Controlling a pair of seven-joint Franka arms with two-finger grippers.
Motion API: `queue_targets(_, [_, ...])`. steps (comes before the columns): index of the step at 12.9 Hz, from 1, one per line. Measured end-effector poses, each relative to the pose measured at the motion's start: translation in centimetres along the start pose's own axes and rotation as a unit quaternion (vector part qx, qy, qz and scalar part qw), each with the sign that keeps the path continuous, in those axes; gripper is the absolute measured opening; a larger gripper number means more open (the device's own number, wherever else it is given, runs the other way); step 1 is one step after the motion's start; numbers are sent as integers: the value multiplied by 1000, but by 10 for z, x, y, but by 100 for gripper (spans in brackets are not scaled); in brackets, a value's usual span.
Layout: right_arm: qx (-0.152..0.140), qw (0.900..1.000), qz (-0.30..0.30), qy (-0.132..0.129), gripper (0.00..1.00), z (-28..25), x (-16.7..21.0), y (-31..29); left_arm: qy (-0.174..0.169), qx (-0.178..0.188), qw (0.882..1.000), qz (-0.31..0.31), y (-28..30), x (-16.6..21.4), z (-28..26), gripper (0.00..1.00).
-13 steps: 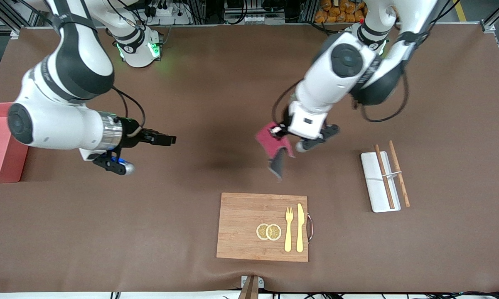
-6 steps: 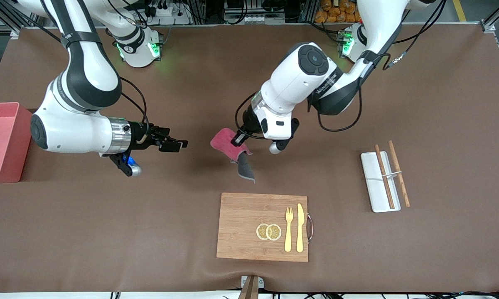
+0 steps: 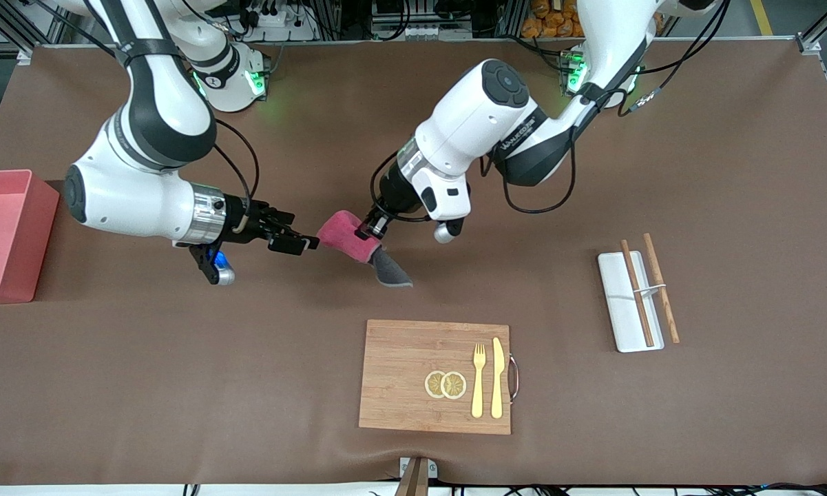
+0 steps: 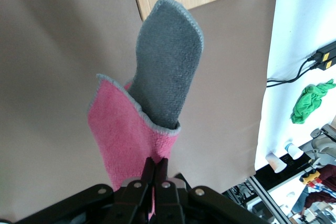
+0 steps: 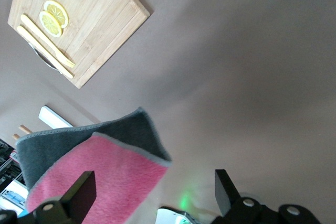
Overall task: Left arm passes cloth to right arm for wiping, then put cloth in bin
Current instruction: 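Lift the cloth with the left gripper and carry it toward the right gripper, then grasp the cloth with the right gripper while the left gripper releases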
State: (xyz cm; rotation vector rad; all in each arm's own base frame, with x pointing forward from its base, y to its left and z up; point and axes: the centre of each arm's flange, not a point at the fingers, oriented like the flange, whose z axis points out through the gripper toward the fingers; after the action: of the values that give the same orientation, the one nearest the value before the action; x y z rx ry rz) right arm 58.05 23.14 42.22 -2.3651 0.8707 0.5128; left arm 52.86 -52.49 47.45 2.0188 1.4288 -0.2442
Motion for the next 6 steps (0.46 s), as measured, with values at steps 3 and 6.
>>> queue_targets(3, [2, 1000, -1, -9, 100, 8, -7, -3, -10, -2, 1000, -23, 0, -10, 5, 3])
queue_targets(6, [-2, 1000, -1, -12, 100, 13, -10, -3, -15, -3, 999, -29, -4, -18, 10, 3])
